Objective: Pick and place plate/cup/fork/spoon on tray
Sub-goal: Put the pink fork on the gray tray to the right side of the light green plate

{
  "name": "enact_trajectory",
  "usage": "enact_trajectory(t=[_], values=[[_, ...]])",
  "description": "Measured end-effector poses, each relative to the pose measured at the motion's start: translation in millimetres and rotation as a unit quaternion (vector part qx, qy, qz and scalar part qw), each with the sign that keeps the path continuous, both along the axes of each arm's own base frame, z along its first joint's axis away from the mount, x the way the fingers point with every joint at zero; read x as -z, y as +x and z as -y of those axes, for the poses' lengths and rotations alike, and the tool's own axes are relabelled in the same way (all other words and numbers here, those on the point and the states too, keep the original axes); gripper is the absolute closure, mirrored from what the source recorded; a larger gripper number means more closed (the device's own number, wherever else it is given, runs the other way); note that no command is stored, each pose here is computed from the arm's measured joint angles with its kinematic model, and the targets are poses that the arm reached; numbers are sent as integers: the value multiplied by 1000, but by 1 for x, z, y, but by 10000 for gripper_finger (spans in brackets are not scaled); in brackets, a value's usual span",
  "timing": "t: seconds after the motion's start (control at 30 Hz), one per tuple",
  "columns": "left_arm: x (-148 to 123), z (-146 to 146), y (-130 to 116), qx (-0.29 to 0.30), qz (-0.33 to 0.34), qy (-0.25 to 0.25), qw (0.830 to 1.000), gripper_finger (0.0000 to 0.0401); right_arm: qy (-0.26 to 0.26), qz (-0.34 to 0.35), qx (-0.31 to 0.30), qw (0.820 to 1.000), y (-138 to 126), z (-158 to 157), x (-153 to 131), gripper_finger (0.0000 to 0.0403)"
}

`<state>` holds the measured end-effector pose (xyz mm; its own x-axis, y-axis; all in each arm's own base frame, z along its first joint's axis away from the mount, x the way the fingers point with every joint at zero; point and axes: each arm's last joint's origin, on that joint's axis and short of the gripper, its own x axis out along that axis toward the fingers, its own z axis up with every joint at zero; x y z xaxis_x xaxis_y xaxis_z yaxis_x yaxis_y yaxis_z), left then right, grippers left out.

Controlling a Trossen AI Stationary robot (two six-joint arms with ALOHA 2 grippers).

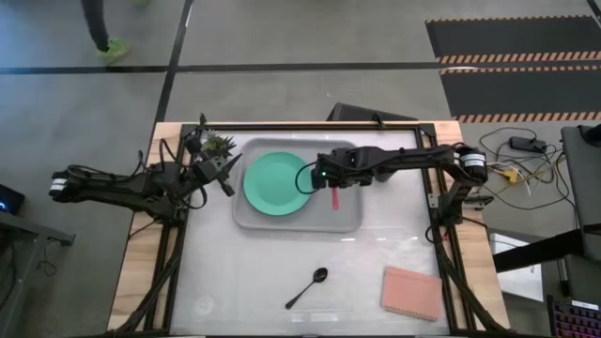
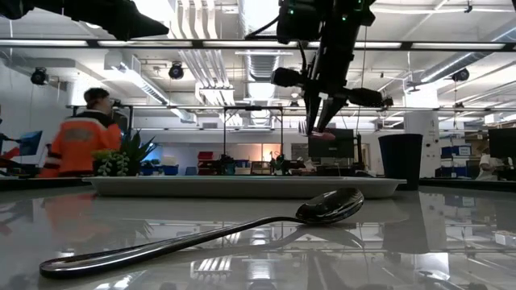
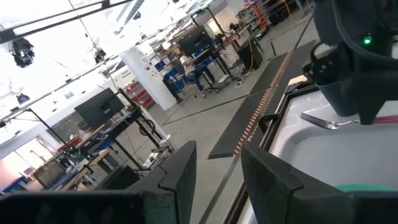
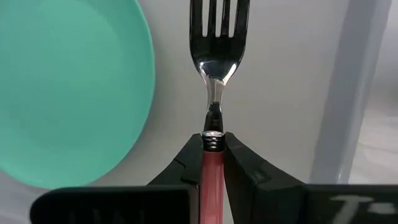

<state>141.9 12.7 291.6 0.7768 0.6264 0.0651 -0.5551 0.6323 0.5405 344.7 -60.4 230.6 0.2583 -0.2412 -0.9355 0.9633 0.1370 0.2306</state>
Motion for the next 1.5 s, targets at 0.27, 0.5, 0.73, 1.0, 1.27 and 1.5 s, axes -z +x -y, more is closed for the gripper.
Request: enact_trajectory(t=[0.27,0.5,0.73,1.0,1.27,1.5], values=[[-1,0,-1,-1,0,4,1000,292,25,-50,4,998,8,1,32,376],[-1,0,-1,-1,-1,4,1000,292,39,-81,3,996,9,2,46,376],[-1,0,-1,-1,-1,4,1000,292,40,-104,18,994,3,10,50,376],[-1,0,-1,-1,-1,4,1000,292,40,-120,27,992,-6,14,64,376],[-1,0,-1,-1,-1,4,1000,292,35,-117,29,992,-6,14,66,376],[-1,0,-1,-1,0,4,1000,292,31,-118,31,992,-6,14,66,373]])
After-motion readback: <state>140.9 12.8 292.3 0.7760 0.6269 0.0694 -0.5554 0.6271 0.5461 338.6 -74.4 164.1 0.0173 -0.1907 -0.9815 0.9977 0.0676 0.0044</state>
